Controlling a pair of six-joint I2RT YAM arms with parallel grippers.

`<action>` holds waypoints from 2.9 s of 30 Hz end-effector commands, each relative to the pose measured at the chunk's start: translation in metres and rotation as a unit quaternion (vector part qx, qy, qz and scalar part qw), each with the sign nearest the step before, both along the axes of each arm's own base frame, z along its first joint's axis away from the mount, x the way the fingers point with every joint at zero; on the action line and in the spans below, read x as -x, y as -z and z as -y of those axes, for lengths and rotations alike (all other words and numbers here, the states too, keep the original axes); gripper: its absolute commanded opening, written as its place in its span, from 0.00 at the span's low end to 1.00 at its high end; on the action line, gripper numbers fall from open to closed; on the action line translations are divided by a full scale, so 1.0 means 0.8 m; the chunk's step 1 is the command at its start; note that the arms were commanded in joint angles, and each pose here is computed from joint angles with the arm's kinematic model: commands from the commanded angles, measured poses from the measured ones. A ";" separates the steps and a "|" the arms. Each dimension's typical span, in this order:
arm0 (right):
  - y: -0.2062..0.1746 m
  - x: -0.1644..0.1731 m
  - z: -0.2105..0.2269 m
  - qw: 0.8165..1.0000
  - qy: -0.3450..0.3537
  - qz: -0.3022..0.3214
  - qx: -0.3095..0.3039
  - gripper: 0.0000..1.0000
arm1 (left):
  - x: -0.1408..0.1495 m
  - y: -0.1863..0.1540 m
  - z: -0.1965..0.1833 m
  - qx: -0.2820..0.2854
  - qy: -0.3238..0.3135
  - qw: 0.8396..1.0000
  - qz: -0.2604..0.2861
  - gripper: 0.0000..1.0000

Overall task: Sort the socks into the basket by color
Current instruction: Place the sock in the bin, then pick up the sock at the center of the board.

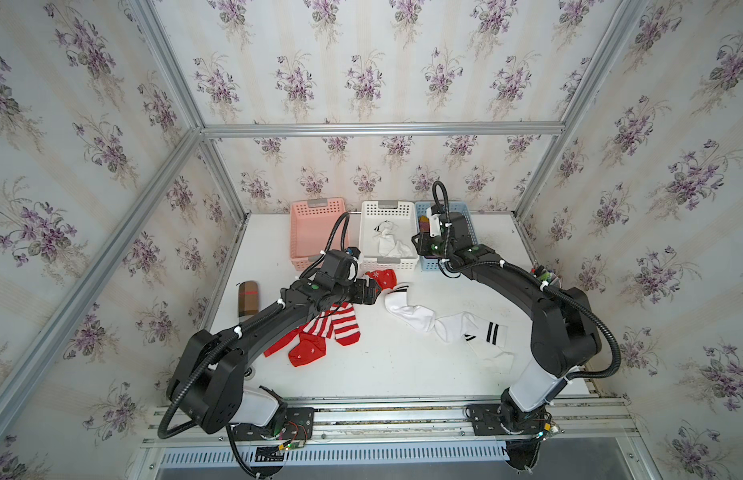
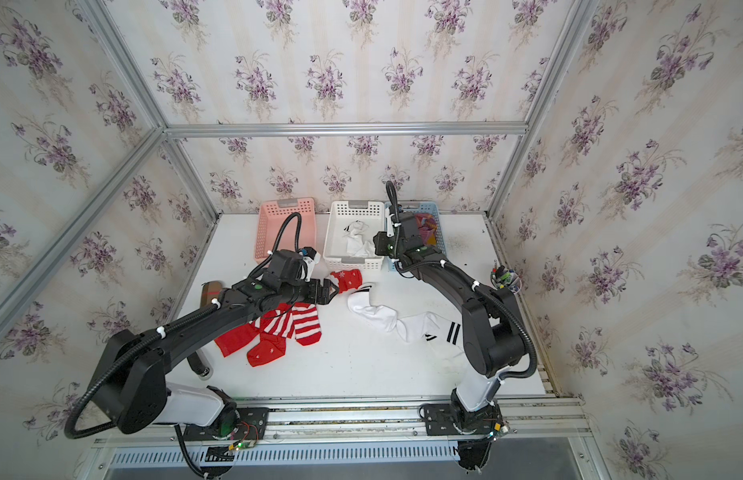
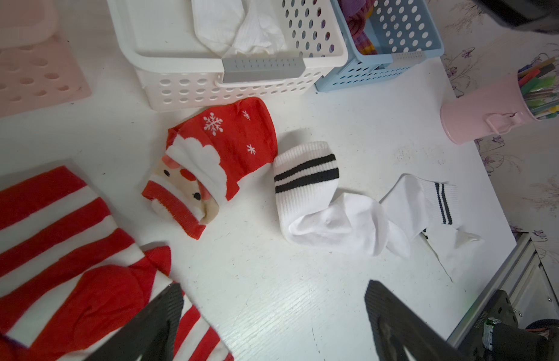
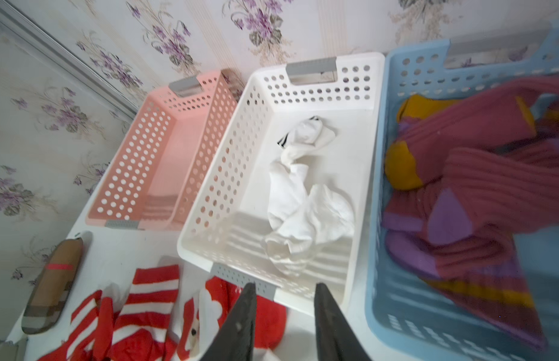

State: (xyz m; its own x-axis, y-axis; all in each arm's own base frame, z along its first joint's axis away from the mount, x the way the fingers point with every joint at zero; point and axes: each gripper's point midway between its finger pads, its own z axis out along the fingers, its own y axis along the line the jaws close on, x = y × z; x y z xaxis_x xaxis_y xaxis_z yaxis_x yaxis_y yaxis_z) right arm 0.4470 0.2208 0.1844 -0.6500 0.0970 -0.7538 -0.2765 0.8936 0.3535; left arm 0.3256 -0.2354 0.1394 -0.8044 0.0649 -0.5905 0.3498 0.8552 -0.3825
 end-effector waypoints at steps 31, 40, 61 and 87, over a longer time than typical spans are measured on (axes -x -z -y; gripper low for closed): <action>0.069 0.170 0.102 0.994 0.096 -0.035 -0.029 0.36 | -0.036 0.093 0.095 -0.005 0.046 0.998 -0.052 0.65; 0.079 0.180 0.113 0.994 0.106 -0.031 -0.021 0.37 | -0.039 0.105 0.100 -0.009 0.047 0.997 -0.064 0.42; 0.077 0.201 0.131 0.993 0.101 0.051 -0.023 0.43 | -0.041 0.063 0.117 0.003 0.072 0.996 -0.055 0.11; 0.081 0.197 0.133 0.993 0.108 0.045 -0.015 0.45 | -0.100 -0.131 0.122 0.002 0.070 0.995 0.064 0.08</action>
State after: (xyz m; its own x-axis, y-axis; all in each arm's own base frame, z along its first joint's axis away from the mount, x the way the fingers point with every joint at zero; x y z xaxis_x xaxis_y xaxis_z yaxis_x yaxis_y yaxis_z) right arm 0.2849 0.1144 0.1125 -0.5647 0.2365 -0.7906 -0.1116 0.9274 0.3572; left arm 0.3952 -0.3386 0.2369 -0.7224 0.1591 -0.6729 0.5146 0.7737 -0.3695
